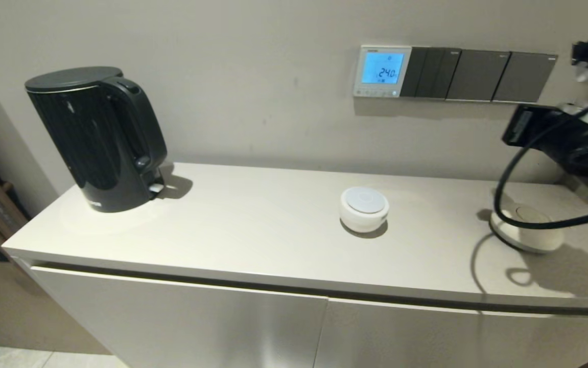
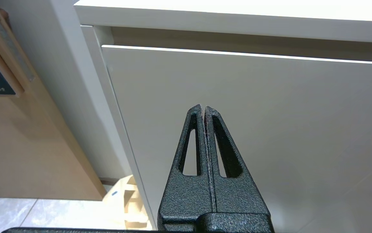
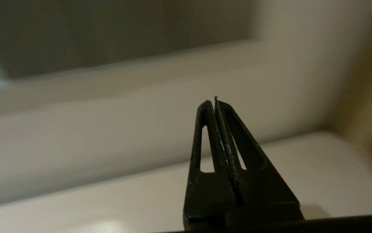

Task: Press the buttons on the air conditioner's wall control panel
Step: Turn off the central air conditioner

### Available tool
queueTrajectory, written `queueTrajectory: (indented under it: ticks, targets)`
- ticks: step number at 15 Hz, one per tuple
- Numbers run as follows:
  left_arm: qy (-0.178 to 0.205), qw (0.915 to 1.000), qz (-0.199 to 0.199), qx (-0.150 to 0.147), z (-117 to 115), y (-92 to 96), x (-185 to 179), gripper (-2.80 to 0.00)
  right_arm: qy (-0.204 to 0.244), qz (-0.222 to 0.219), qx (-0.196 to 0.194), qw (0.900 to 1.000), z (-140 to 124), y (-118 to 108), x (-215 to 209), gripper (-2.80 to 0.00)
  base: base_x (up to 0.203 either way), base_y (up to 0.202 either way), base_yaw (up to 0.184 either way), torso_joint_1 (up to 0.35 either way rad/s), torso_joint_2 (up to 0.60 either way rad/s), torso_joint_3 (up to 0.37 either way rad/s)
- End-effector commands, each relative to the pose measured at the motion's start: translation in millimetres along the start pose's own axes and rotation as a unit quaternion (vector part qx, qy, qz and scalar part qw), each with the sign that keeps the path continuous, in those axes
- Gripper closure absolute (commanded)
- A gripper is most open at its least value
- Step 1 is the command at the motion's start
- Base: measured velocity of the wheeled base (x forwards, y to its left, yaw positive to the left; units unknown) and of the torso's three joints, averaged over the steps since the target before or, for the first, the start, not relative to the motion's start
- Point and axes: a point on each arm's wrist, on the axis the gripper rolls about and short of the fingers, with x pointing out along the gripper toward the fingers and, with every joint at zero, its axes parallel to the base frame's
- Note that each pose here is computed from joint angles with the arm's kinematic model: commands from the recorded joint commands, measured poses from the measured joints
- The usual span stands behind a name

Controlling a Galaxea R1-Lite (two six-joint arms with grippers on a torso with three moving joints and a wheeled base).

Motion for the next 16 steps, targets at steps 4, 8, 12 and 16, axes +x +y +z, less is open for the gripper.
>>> queueTrajectory:
  ticks: [4,8,12,16]
  targets:
    - [0.0,1.0,0.0,0.0,0.0,0.0,0.1,0.0,0.054,0.002,0.009,0.998,-41.2,-75.6,-76.8,0.0,0.0,0.0,0.0,0.0,0.0,0.0]
    - [0.0,1.0,0.0,0.0,0.0,0.0,0.1,0.0,0.124,0.011,0.02,0.992,-93.9,-82.3,-131.1,0.0,0.0,0.0,0.0,0.0,0.0,0.0]
    - [0.0,1.0,0.0,0.0,0.0,0.0,0.0,0.0,0.153,0.013,0.033,0.988,-133.0,-86.4,-169.1,0.0,0.0,0.0,0.0,0.0,0.0,0.0]
    - [0.0,1.0,0.0,0.0,0.0,0.0,0.0,0.0,0.148,0.053,0.049,0.986,-128.9,-83.5,-196.0,0.0,0.0,0.0,0.0,0.0,0.0,0.0]
